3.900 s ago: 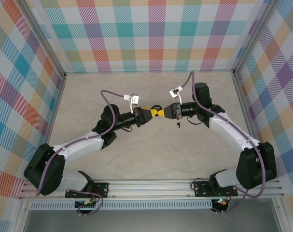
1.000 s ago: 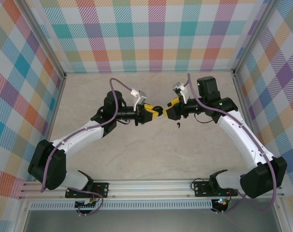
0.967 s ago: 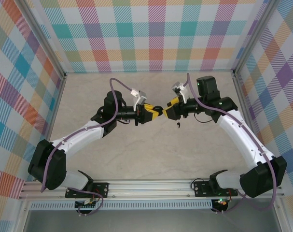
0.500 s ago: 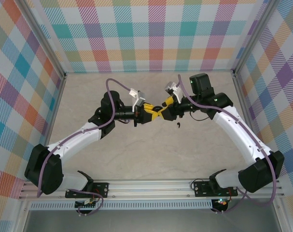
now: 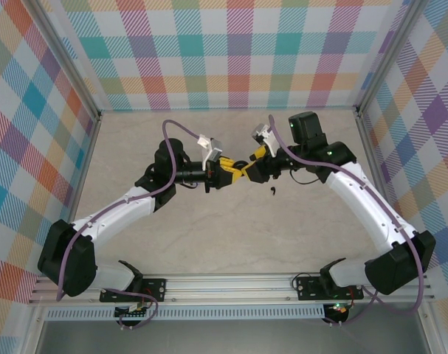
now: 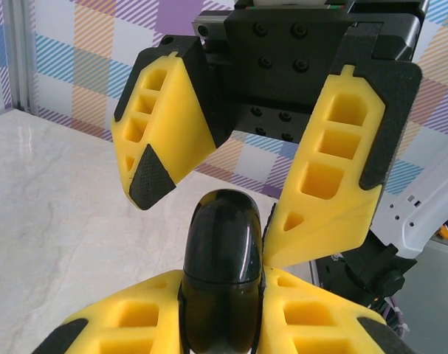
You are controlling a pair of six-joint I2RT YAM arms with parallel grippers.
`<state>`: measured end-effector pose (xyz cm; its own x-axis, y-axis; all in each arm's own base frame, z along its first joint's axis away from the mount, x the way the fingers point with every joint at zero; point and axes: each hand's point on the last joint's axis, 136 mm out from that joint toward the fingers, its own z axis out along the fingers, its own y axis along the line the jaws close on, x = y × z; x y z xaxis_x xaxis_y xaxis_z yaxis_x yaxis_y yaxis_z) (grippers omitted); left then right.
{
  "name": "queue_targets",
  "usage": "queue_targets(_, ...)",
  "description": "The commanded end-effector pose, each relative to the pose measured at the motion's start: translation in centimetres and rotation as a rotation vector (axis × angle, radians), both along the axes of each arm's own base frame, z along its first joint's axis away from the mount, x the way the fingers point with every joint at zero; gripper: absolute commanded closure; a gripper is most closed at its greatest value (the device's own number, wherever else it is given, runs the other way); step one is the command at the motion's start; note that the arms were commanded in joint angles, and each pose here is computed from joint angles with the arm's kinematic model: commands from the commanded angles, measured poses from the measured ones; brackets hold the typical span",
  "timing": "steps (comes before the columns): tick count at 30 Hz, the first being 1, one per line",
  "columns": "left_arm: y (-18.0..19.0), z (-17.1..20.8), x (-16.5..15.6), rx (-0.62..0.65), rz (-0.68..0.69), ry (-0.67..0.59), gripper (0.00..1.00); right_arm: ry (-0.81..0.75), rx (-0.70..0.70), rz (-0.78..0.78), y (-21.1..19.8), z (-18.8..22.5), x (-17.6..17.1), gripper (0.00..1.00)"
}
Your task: Insert wireless bluetooth earbuds into charging case
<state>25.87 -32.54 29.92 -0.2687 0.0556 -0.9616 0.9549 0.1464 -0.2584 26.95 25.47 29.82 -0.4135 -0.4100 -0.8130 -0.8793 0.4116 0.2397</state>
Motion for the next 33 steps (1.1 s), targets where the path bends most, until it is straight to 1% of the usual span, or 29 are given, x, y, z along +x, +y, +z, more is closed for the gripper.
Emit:
queue_targets(1,-0.4,2.3,-2.4,-0.038,-0.096,-0.085,0.88,-0.080,-0.009,-0.099,-0.9,1.6,1.9,0.38)
queue_targets(8,-0.4,2.2,-2.7,-0.030,-0.107,-0.089,0.88,-0.103,-0.022,-0.162,-1.6,1.9,2.7,0.38)
queue_targets(15,-0.5,2.1,-2.7,-0.028,-0.101,-0.088,0.88,-0.093,-0.025,-0.169,-1.7,1.9,2.6,0.37)
queue_targets(20,-0.4,1.0,-1.1,-0.016,-0.043,-0.034,0.90,-0.116,0.016,-0.188,-2.0,3.0,2.2,0.36)
queue_targets(23,0.1,0.6,-0.1,-0.033,-0.014,-0.018,0.90,-0.137,0.021,-0.259,-3.0,3.5,2.6,0.36)
queue_targets(26,0.6,0.3,0.5,-0.038,0.019,-0.011,0.90,-0.103,-0.023,-0.369,-5.2,2.2,4.1,0.36)
queue_targets(28,1.1,0.3,0.8,-0.049,0.033,-0.002,0.90,-0.025,-0.056,-0.461,-6.6,0.5,5.3,0.36)
queue_targets(33,2.0,0.9,1.1,-0.074,0.060,0.023,0.90,0.168,-0.230,-0.669,-10.3,-5.9,8.2,0.35)
